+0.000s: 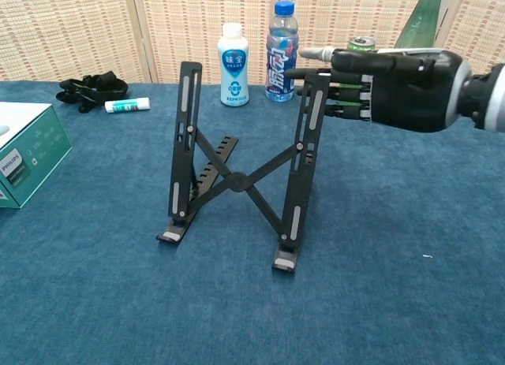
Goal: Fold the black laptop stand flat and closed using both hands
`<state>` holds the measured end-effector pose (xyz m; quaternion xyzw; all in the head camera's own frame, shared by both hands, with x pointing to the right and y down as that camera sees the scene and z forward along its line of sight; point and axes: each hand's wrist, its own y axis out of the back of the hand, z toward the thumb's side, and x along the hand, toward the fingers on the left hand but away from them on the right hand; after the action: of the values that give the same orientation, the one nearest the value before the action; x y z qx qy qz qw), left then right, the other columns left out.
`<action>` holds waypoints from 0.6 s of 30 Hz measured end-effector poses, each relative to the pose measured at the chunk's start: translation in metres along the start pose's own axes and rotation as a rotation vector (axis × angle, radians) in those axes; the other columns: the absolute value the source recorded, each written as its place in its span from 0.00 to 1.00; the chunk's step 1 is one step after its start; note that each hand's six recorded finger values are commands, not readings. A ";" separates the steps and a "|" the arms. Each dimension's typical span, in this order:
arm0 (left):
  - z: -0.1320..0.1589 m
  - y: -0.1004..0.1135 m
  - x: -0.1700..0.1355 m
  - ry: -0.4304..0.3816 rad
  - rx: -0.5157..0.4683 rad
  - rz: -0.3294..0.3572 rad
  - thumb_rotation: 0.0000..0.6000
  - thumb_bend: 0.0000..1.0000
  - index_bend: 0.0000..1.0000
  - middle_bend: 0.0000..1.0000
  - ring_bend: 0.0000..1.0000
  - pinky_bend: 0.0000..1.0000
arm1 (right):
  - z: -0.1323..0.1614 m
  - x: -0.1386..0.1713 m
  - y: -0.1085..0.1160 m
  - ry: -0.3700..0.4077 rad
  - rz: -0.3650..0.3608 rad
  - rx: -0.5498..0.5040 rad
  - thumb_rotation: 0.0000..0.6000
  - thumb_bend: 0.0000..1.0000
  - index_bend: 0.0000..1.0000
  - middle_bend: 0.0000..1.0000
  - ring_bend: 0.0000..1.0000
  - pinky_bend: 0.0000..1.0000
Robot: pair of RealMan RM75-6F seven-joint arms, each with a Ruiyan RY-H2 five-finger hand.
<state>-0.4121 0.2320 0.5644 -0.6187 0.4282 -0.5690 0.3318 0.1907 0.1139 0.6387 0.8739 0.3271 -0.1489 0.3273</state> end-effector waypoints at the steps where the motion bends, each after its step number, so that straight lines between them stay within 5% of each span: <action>1: 0.000 0.000 0.000 0.000 0.001 0.000 1.00 0.15 0.04 0.01 0.00 0.00 | 0.002 0.004 -0.003 0.010 0.025 0.006 1.00 0.05 0.01 0.23 0.05 0.05; 11: 0.001 -0.001 -0.001 0.000 0.000 -0.002 1.00 0.15 0.04 0.01 0.00 0.00 | 0.005 0.052 -0.043 0.012 0.241 0.057 1.00 0.04 0.01 0.22 0.05 0.05; 18: 0.001 0.000 -0.001 0.001 0.001 0.002 1.00 0.15 0.04 0.01 0.00 0.00 | 0.004 0.062 -0.059 0.001 0.299 0.074 1.00 0.04 0.01 0.21 0.05 0.05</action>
<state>-0.4114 0.2331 0.5635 -0.6179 0.4288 -0.5692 0.3323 0.1971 0.1739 0.5786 0.9245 0.1878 -0.1100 0.3130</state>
